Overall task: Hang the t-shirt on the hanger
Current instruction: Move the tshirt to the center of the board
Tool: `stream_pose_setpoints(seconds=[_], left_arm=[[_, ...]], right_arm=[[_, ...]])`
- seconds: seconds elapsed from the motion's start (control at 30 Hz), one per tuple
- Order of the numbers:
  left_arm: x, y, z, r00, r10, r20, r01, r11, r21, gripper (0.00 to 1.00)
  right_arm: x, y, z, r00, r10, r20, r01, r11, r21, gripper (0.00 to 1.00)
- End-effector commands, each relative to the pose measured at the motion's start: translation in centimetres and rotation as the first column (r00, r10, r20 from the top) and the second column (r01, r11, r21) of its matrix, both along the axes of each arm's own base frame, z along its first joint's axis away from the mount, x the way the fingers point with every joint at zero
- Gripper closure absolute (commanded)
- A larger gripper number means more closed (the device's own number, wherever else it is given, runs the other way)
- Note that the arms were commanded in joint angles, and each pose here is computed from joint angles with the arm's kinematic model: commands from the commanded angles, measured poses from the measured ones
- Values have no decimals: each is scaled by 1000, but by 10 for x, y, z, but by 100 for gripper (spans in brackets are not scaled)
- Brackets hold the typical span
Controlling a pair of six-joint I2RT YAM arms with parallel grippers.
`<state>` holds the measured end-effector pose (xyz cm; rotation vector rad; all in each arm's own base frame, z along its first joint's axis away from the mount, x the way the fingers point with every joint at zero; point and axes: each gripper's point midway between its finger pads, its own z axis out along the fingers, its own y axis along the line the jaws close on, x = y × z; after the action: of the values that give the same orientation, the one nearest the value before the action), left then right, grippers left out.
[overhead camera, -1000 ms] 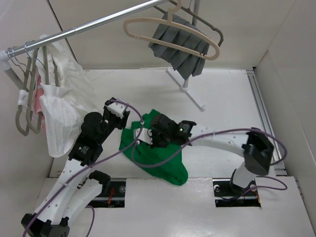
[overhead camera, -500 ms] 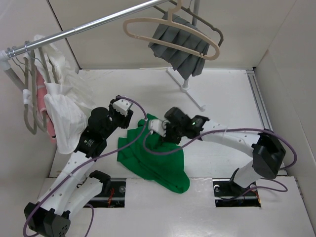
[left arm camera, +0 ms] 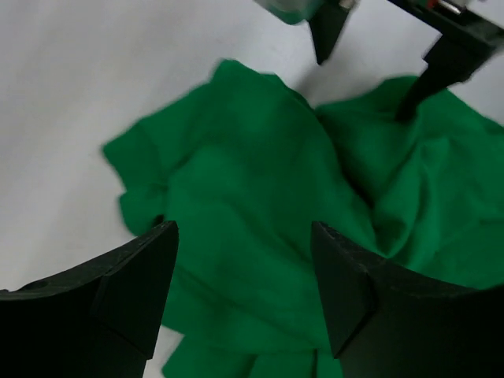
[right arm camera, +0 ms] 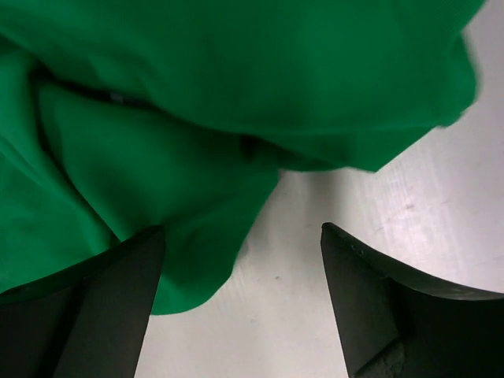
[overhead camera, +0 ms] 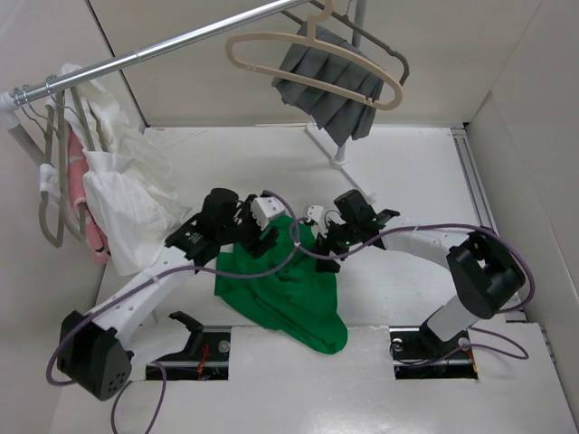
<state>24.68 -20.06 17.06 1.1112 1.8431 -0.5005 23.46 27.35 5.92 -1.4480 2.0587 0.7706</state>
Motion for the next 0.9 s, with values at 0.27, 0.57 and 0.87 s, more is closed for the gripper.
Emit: stream_pose_setpoints(seconds=[0.27,0.57,0.87], left_arm=[[-52,-57,-59,940,-288,-181,303,951,64,27],[-65,-56,-95,939,-263,-220,293,949,117,100],[39,0,-12,993,107,-43,-105,993,49,100]], right_arm=[[-36,11,-37,996,29,-87,-27,999,21,61],[-11,0,7,997,-78,11,76,991,115,100],[67,-48,137,884,-297,362,259,954,149,100]])
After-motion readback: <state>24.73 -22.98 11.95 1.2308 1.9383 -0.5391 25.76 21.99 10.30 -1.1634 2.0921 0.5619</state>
